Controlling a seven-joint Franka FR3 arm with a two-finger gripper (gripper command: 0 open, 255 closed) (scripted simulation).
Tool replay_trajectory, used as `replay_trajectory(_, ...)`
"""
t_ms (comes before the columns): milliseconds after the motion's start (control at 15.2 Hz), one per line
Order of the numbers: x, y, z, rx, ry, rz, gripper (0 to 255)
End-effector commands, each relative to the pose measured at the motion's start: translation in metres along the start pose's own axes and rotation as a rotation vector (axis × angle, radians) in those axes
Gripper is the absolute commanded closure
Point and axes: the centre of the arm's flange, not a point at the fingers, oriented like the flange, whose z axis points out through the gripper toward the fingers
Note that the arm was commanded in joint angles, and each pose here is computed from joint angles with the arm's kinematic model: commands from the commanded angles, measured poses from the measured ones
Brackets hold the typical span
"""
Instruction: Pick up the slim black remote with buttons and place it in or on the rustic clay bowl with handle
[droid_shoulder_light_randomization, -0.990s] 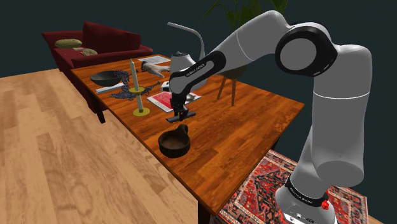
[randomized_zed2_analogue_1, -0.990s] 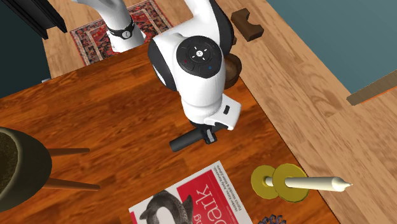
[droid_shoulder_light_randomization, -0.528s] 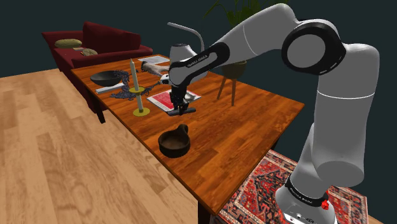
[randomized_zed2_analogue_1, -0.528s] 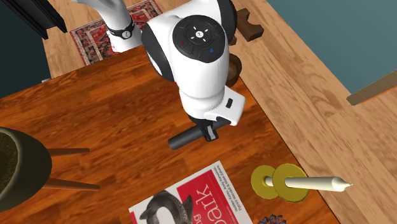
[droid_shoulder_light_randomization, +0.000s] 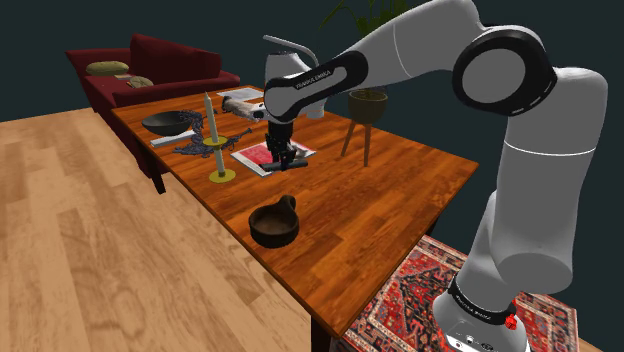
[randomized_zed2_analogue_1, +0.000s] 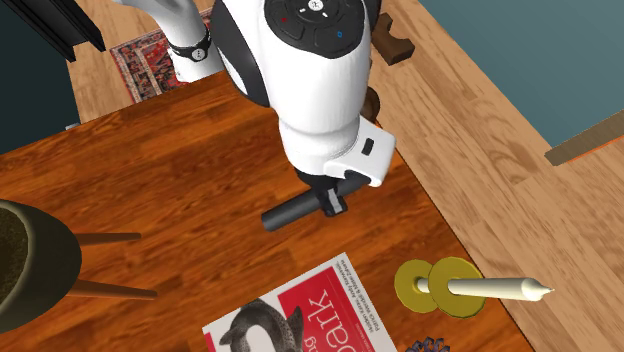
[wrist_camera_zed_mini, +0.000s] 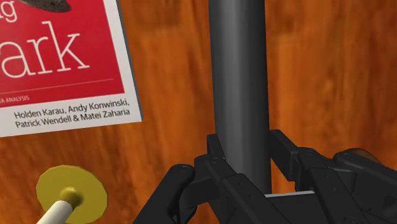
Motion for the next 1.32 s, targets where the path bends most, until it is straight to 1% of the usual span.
replay_trajectory(0,0.000,0.001,-0.011,0.000,0.000,0.000,255)
replay_trajectory(792,0.000,0.006,-0.073,0.000,0.000,0.000,255)
replay_trajectory(1254,0.067,-0.058,-0.073,0.000,0.000,0.000,255)
